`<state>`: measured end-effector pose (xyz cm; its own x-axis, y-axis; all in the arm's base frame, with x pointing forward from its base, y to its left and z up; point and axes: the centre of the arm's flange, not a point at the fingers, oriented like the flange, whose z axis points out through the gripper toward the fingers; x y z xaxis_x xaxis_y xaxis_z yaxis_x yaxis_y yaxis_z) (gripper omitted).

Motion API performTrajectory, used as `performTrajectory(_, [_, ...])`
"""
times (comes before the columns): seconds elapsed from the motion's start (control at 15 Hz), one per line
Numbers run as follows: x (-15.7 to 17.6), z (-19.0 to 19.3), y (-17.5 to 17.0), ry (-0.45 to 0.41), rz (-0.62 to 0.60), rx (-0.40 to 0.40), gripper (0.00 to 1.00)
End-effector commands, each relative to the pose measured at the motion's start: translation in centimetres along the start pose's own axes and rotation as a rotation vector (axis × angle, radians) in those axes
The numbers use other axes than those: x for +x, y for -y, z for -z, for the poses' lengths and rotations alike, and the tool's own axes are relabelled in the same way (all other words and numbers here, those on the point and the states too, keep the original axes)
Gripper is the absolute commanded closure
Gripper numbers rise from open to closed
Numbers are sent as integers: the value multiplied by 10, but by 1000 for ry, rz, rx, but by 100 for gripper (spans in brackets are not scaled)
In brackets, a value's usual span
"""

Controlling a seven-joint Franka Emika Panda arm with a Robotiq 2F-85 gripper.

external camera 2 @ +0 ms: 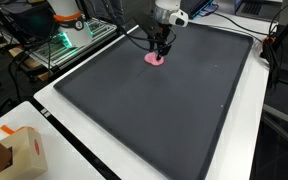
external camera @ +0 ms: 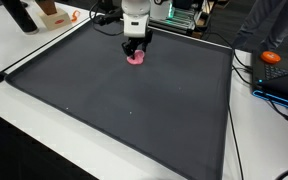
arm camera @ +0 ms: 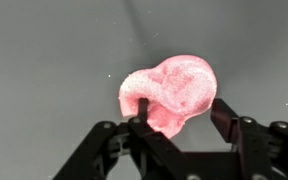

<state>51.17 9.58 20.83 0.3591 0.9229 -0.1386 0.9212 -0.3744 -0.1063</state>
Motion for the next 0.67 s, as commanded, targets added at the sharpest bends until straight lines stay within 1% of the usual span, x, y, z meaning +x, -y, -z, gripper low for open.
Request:
performTrajectory(0.0, [-5, -12, 4, 13, 0, -36, 64])
performTrajectory(0.27, [-4, -12, 3, 20, 5, -48, 93])
performTrajectory(0.33, [-4, -12, 3, 22, 8, -49, 99])
performTrajectory(0.6, [-4, -13, 3, 29, 16, -50, 100])
